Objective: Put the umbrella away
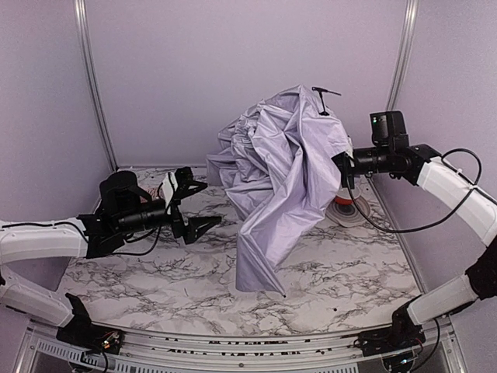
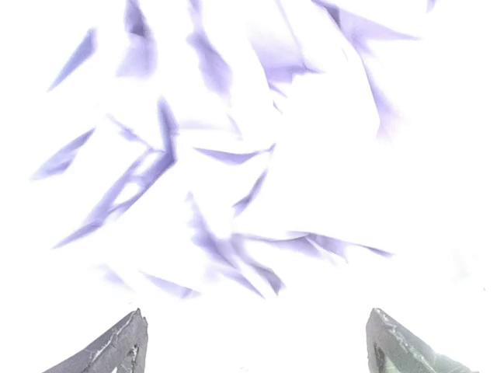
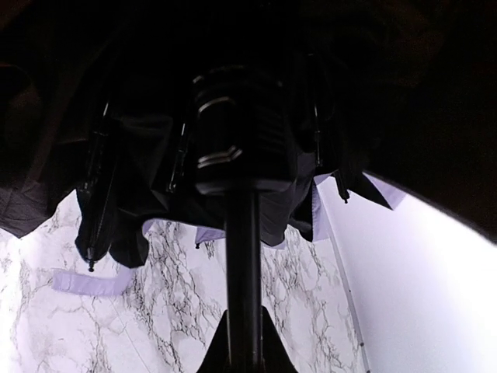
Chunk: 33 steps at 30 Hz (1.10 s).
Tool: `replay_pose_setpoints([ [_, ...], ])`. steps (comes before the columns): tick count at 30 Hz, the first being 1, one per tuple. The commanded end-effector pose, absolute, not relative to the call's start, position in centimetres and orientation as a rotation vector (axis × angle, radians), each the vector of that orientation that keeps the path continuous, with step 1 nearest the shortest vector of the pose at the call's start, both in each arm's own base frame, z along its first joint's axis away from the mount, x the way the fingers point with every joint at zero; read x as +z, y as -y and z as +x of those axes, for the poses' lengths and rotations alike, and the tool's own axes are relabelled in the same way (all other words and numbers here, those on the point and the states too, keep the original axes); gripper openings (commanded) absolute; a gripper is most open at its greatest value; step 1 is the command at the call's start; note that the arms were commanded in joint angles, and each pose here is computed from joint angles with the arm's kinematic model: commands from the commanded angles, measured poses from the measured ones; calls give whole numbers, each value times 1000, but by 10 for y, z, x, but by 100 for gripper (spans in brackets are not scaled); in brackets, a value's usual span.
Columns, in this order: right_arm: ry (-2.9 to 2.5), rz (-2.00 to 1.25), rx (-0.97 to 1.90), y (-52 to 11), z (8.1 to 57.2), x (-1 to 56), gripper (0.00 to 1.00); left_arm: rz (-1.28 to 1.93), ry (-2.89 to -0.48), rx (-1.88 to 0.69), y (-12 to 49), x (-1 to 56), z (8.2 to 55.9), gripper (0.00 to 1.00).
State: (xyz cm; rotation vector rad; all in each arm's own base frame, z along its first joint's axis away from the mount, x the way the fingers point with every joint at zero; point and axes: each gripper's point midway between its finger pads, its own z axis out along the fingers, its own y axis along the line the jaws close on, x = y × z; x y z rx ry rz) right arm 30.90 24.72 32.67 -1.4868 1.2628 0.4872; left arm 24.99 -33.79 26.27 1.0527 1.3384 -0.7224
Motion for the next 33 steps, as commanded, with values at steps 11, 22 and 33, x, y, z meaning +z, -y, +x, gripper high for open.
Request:
replay_pose_setpoints([
  [11,-1024,-1602,652,-258,258,366,0,1018,-1401,-296,281,268,321,93],
  [22,-1050,-1683,711,-297,245,343,0,1090,-1141,-574,350,321,285,28],
  [33,-1165,-1706,651,-339,260,318,0,1200,-909,-833,430,348,223,0],
])
